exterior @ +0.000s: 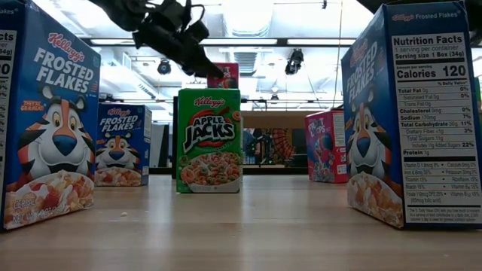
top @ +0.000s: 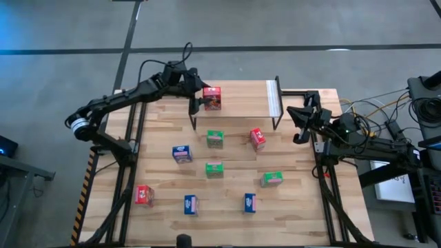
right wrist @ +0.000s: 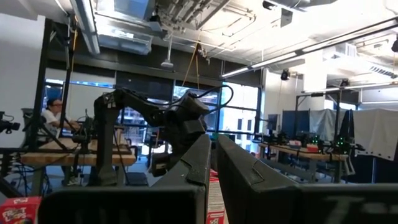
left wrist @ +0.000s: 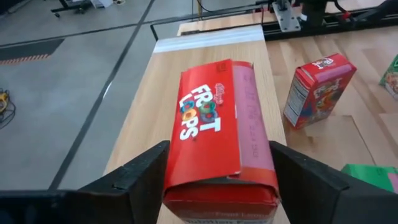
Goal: Stack cereal on shelf
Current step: Put the top left red cereal box on the shelf
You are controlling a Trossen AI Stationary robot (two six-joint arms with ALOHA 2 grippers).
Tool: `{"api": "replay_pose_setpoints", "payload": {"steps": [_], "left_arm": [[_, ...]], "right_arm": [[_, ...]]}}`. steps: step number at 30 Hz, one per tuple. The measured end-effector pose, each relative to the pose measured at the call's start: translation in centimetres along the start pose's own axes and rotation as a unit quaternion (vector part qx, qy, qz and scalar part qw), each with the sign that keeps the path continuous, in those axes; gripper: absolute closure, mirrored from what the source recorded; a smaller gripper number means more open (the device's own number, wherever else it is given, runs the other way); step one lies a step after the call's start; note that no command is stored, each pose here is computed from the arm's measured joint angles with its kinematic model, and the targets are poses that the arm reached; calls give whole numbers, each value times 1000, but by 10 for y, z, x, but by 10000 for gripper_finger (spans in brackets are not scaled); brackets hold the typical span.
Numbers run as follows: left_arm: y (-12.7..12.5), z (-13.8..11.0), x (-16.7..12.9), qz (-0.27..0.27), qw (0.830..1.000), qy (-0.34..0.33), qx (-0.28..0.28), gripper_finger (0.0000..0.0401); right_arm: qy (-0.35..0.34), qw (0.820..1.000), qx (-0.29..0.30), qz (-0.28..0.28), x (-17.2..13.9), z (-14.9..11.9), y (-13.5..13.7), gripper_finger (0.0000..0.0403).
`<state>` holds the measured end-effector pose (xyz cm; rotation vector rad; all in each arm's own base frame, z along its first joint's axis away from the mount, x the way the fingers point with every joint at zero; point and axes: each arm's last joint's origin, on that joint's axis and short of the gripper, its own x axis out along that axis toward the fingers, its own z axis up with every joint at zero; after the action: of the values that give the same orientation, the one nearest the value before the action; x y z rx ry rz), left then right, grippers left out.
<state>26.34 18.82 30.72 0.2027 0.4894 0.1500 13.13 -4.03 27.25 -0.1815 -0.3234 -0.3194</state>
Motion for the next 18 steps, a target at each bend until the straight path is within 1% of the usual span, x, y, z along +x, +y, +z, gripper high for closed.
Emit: {"api": "replay_pose_setpoints", "payload": {"steps": [3, 8, 12, 18], "left_arm": [[0, 0, 0, 0, 1000, 0, 8, 169], [-1, 1, -1, -18, 1000, -11, 13, 171], [-1, 1, -1, -18, 999, -11, 25, 171], [-1, 1, -1, -18, 999, -11, 25, 171]], "right_arm": [[-1, 1000, 0, 0, 0, 0, 0, 385], [-1, 1000, 0, 0, 0, 0, 0, 385], [-1, 1000, 0, 0, 0, 0, 0, 385], [-1, 1000, 1, 0, 0, 0, 0, 385]]}}
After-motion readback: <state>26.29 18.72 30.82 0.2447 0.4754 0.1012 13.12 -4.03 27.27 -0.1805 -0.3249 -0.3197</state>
